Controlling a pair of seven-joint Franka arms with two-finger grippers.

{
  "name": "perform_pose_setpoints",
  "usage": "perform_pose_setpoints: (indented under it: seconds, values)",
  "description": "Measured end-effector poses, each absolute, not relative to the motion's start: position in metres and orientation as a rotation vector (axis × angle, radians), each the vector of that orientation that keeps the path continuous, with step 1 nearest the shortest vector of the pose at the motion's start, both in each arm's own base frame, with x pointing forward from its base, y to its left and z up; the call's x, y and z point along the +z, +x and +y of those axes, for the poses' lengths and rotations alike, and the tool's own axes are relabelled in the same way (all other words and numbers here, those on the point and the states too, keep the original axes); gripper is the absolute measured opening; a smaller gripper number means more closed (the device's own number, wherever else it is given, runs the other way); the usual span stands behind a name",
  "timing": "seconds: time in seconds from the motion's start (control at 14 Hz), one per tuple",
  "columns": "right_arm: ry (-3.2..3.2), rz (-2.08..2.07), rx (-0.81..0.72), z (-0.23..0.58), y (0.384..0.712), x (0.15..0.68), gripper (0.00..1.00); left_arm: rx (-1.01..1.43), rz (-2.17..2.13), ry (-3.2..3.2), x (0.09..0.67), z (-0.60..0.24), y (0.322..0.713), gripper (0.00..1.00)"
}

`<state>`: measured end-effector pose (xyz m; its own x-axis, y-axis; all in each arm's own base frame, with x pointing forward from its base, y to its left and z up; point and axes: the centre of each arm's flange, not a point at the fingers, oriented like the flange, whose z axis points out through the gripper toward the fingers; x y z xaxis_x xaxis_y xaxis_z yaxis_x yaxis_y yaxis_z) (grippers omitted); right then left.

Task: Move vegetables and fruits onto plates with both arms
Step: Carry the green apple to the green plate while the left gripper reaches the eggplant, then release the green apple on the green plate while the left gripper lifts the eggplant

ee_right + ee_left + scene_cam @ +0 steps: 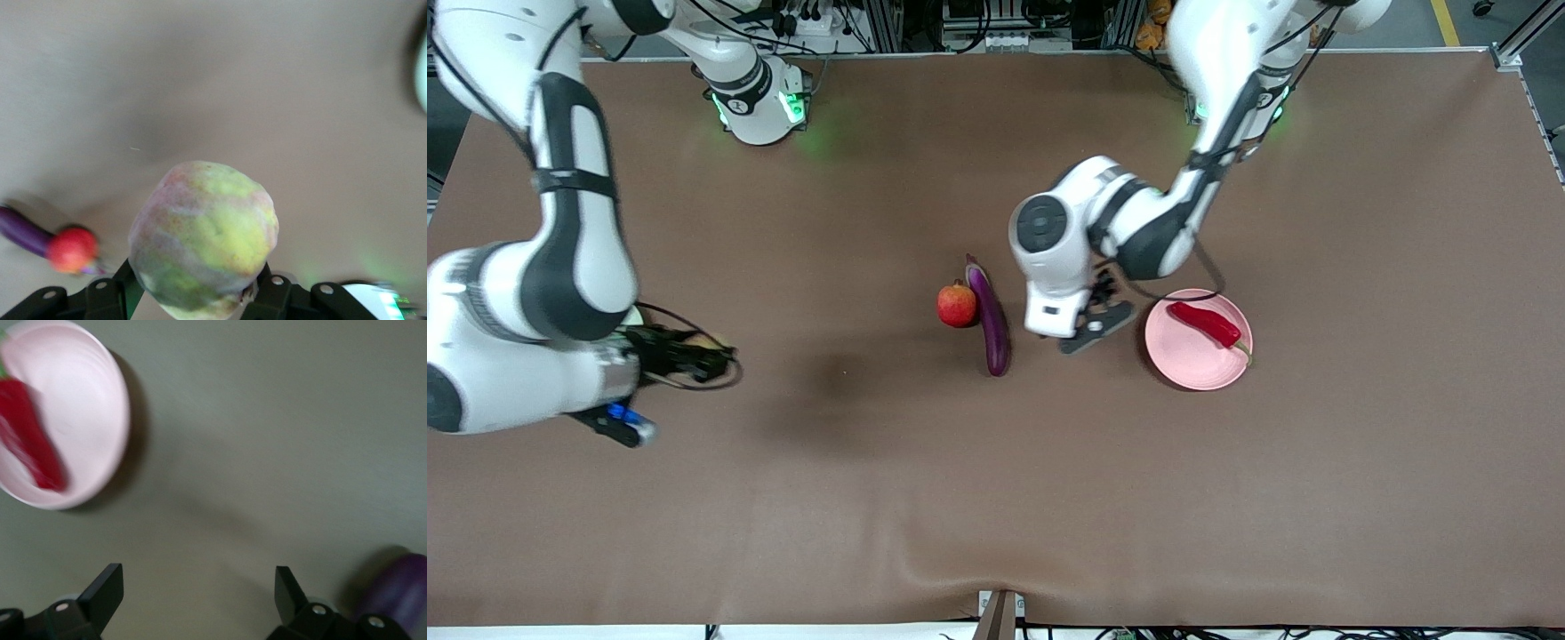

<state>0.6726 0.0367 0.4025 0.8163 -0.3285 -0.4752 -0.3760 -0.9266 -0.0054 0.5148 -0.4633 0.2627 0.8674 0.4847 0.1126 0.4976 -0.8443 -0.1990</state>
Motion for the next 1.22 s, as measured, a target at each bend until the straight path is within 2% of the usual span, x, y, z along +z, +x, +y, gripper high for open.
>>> perform_pose_setpoints:
  seconds: [0.43,0.86,0.93,1.22]
  values:
    - [-2.911,0.433,0.839,-0.138,0.637,0.376,0.65,-0.175,-0.781,-2.956,0.207,-0.537,0.489,1.0]
    - [-2.957,0.27,0.7,-0.223,0.625,0.339,0.65,-0.194,-0.774,-3.012,0.17,-0.556,0.473,1.0]
    - [-2.958,0.242,0.686,-0.231,0.625,0.327,0.65,-0.194,-0.769,-3.013,0.168,-0.558,0.471,0.93]
    - [-2.954,0.164,0.665,-0.257,0.624,0.273,0.65,-0.204,-0.771,-3.02,0.173,-0.56,0.473,0.5]
